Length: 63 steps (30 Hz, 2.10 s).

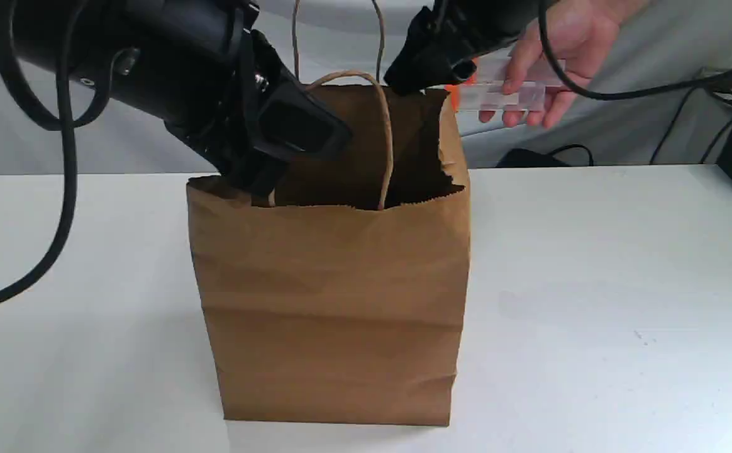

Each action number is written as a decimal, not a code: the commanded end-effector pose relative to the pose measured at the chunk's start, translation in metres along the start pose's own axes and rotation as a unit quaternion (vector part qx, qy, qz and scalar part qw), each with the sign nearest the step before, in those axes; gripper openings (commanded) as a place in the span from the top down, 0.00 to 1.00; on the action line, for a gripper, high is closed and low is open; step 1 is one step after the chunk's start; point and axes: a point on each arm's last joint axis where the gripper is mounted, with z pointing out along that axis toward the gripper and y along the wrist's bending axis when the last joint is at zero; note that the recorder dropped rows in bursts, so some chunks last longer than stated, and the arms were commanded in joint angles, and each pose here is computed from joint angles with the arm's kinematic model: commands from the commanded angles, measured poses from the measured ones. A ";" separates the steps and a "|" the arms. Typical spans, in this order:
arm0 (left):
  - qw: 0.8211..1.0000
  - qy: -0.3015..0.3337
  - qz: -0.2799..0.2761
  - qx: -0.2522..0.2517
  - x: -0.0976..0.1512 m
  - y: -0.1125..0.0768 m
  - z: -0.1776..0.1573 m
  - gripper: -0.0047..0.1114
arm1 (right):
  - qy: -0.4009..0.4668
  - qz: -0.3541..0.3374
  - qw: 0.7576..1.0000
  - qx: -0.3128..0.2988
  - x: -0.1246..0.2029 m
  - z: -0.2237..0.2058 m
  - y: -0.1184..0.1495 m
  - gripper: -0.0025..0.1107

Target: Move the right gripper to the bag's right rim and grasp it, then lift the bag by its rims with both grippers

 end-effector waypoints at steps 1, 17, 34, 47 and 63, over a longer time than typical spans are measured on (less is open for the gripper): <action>1.000 -0.006 -0.002 0.002 -0.003 -0.002 -0.001 0.96 | 0.002 -0.004 1.000 0.014 0.002 0.010 -0.006 0.45; 1.000 -0.006 -0.002 0.001 -0.003 -0.002 -0.001 0.96 | 0.006 0.019 1.000 -0.008 0.012 0.039 -0.009 0.87; 0.999 -0.038 0.004 0.038 -0.023 -0.014 -0.022 0.96 | -0.028 0.225 0.970 -0.086 0.020 0.026 -0.019 0.98; 0.987 -0.137 -0.019 0.077 -0.054 -0.025 -0.045 0.96 | -0.027 0.397 0.895 -0.200 0.055 0.043 -0.045 0.98; 0.987 -0.137 -0.023 0.077 -0.054 -0.025 -0.045 0.96 | -0.021 0.402 0.891 -0.210 0.058 0.054 -0.043 0.98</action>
